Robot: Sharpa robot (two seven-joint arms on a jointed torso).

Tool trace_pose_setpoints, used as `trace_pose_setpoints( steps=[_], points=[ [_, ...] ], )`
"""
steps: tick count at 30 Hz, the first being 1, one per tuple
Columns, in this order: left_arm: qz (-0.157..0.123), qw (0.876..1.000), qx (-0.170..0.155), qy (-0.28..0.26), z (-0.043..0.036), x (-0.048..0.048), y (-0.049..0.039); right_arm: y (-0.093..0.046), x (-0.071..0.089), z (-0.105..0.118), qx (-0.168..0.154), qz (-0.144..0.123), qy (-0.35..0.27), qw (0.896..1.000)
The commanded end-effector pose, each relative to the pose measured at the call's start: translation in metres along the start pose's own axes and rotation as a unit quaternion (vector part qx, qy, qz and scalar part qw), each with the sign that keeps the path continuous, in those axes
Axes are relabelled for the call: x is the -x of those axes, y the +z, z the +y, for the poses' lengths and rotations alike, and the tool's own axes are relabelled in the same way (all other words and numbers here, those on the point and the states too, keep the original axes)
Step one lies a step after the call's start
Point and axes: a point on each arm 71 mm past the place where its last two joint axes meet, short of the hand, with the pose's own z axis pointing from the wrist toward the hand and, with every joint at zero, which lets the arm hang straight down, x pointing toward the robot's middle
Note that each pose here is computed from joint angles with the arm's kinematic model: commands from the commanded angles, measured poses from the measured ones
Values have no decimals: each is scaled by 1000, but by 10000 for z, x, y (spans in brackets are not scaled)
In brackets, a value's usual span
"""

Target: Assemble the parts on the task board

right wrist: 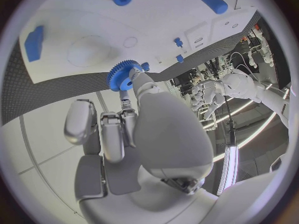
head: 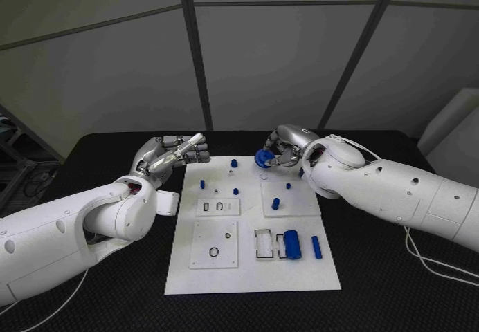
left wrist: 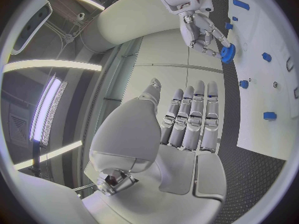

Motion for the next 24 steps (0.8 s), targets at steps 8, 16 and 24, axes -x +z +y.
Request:
trace_pose_setpoints(
  steps=[8,16,24],
  points=[
    [11,1000,-3,-1,-12,-33,7,91,-61,412,47,-16,-6,999],
    [11,1000,-3,0,-12,-30,8,153,-172,605,60,8,-6,998],
    [12,1000,-4,1,-14,-36,8,199,-311,671,58,32,-19,998]
  ],
)
